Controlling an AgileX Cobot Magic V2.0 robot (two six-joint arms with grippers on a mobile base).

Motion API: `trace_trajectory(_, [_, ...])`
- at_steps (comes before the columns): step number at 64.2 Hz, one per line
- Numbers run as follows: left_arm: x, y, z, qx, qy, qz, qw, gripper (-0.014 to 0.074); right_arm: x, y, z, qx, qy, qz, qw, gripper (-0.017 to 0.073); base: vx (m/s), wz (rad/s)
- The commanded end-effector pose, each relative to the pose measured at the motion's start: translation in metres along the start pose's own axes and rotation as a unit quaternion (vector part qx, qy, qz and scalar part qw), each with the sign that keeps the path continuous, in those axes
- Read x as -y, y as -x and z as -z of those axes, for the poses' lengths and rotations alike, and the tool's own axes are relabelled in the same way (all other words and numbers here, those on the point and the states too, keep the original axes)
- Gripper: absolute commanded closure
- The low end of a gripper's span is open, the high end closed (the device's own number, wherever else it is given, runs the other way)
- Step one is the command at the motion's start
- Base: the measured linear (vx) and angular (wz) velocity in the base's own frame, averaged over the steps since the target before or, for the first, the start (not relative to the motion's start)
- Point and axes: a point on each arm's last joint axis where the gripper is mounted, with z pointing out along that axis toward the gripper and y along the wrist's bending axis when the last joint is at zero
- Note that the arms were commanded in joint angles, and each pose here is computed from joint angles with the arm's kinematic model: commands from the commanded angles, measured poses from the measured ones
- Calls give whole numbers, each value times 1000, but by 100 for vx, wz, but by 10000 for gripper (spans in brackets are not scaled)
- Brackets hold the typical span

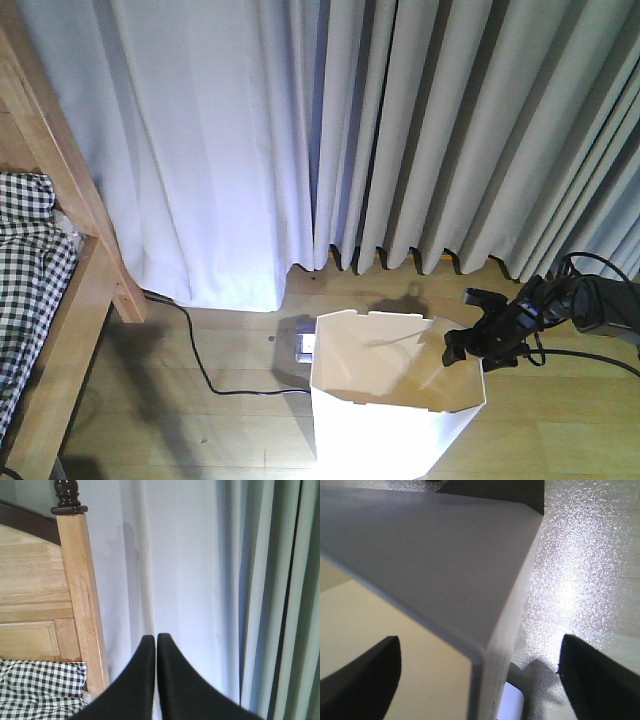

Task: Move trash bin to bedside with robot
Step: 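Open the right gripper and raise it away from the bin rim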

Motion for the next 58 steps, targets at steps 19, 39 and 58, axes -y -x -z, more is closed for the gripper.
trace_trajectory(19, [0,3,0,34,-4,12,999,600,-11,36,54,43,13,21,999,27,0,0])
trace_trajectory(39, [0,3,0,34,-4,12,999,600,-27,30,119,91,-34,2,995,81,0,0])
trace_trajectory(58, [0,3,0,34,-4,12,999,600,-58,-19,220,169,-119,25,978,85,0,0])
